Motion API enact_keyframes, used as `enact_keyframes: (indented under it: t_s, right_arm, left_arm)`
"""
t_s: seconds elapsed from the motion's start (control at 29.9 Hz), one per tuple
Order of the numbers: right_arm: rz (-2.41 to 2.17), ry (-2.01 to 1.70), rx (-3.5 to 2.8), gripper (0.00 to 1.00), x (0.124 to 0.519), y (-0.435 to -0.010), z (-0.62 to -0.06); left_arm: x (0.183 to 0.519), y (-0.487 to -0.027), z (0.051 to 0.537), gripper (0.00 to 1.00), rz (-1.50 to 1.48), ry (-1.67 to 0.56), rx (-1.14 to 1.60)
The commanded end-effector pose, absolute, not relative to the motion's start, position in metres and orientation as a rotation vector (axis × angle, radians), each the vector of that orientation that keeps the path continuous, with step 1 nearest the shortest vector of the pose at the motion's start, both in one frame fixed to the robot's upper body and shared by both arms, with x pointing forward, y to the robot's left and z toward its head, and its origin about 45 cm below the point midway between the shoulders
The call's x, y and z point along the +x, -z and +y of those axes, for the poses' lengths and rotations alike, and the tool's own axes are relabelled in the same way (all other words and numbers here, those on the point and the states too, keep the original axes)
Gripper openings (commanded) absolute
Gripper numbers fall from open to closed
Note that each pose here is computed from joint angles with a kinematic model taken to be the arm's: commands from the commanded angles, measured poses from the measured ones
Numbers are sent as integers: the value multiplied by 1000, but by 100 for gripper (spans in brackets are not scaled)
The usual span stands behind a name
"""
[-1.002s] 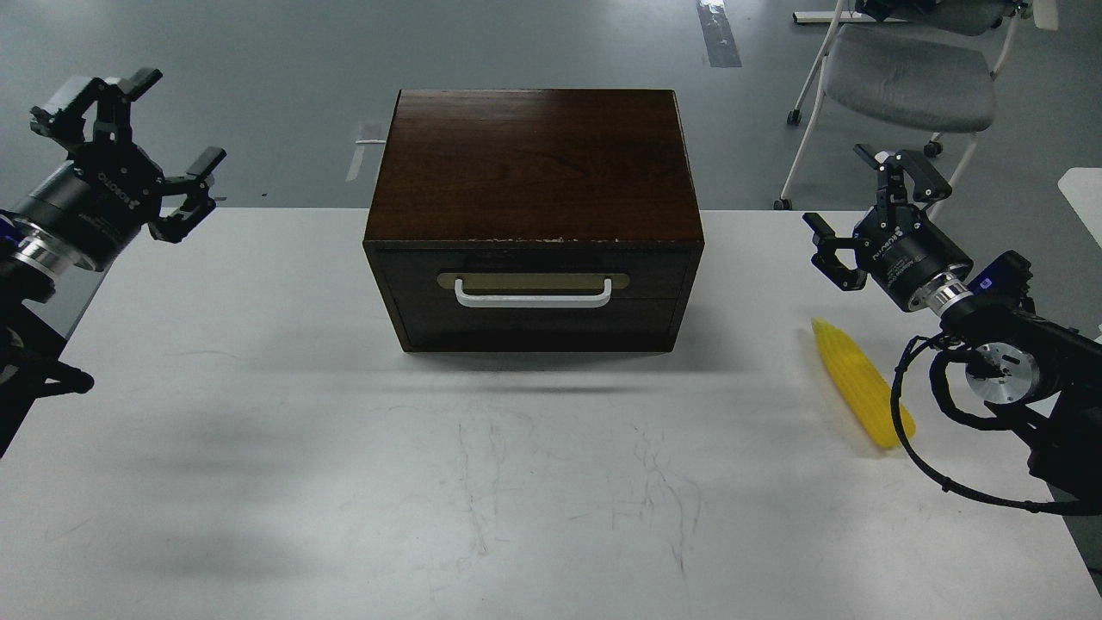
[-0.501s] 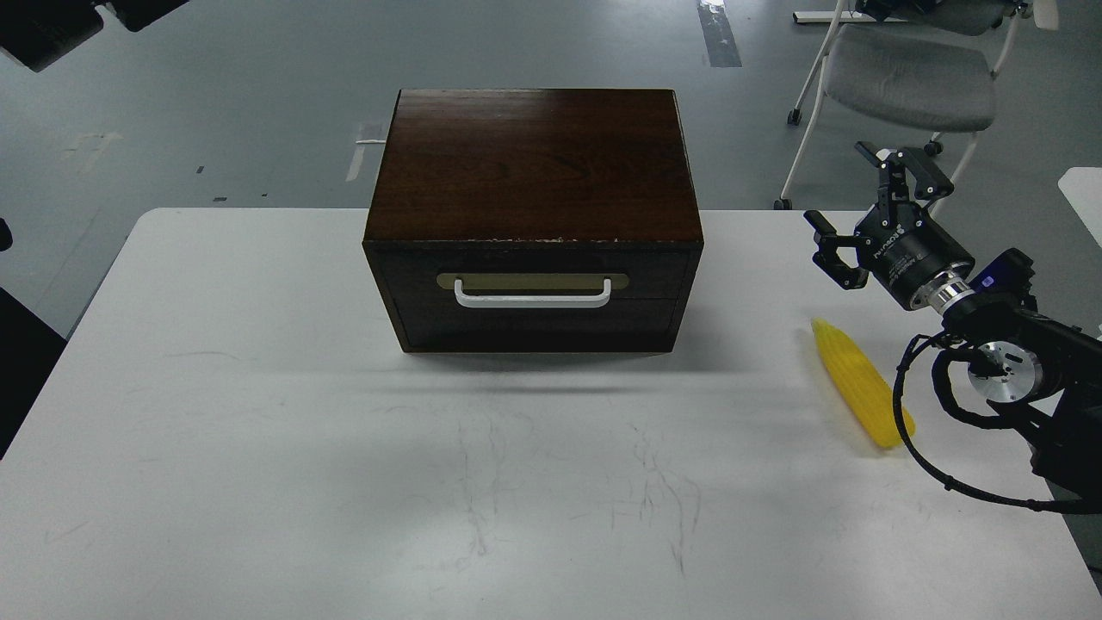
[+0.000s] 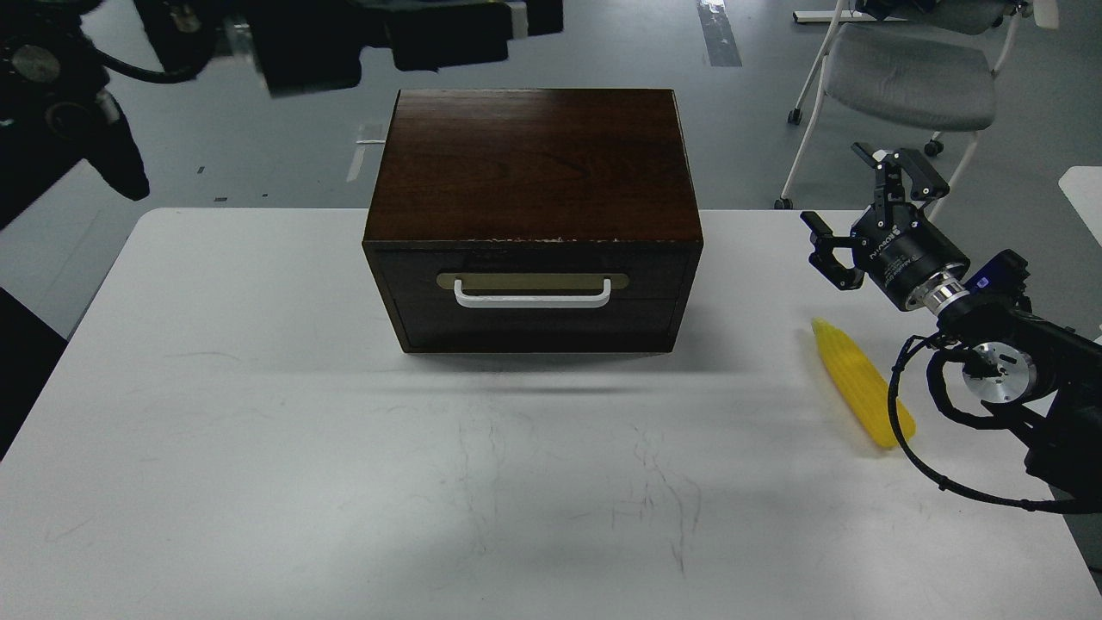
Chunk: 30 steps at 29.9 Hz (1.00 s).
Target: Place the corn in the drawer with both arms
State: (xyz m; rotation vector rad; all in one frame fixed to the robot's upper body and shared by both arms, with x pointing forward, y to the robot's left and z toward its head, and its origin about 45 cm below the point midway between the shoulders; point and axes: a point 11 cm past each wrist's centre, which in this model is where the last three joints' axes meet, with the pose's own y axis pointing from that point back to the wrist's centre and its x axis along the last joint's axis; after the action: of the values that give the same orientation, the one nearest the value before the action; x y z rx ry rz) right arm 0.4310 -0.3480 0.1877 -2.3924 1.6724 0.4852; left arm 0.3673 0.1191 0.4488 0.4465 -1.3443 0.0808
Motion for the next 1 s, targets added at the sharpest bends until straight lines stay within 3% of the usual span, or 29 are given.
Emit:
enact_keyframes:
  t_s: [0.0, 0.43, 0.97]
  right_arm:
    - [1660, -493, -2391, 100, 432, -186, -342]
    - [1669, -499, -2388, 100, 433, -182, -341]
    - [1672, -511, -2394, 100, 432, -176, -337]
  left_arm:
    - [361, -422, 96, 98, -1429, 97, 516]
    - [365, -327, 104, 96, -1473, 485, 855]
    - [371, -297, 82, 96, -1557, 681, 973]
